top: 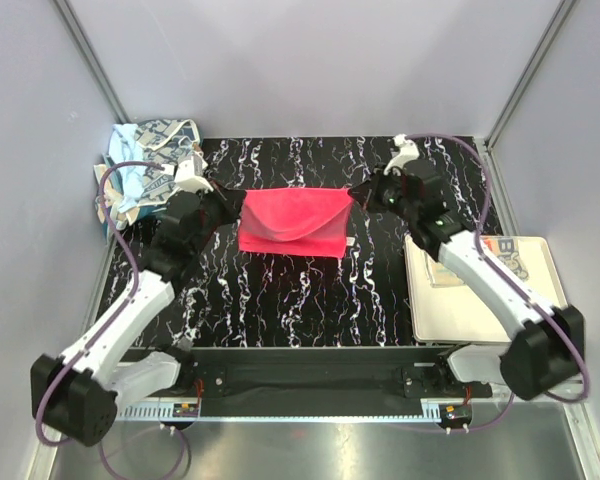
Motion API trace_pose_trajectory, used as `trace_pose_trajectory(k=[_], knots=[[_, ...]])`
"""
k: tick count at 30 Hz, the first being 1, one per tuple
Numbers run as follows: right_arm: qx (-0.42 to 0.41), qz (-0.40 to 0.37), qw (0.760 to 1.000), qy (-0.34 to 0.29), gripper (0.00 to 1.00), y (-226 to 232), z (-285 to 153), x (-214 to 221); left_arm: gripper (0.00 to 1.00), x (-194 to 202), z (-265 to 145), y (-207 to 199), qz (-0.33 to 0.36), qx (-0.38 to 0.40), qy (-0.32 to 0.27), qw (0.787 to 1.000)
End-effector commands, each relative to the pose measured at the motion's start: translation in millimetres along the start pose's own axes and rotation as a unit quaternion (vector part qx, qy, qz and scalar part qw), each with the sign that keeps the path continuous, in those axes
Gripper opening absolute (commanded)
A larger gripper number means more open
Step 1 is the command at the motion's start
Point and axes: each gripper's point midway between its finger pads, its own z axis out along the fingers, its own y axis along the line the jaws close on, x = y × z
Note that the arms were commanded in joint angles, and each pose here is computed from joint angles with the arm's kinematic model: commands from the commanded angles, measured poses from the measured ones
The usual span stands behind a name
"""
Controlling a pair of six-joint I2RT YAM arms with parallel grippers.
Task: Fold and stack the towels
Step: Fold the towel
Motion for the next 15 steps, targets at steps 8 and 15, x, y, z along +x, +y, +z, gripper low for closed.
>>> trace_pose_trajectory(k=[8,15], knots=[[-0.013,-0.022,0.996,-0.083,0.04,36.1,-95.1,-32.2,0.0,-26.2,-73.7,-24.1,-0.007,0.027,-0.059,0.998],[0.048,-0.043,0.995,-0.07,0.06,15.0,-60.2,-42.2,0.0,-34.7,-32.8,-21.9,0.003,-0.017,-0.047,0.999]])
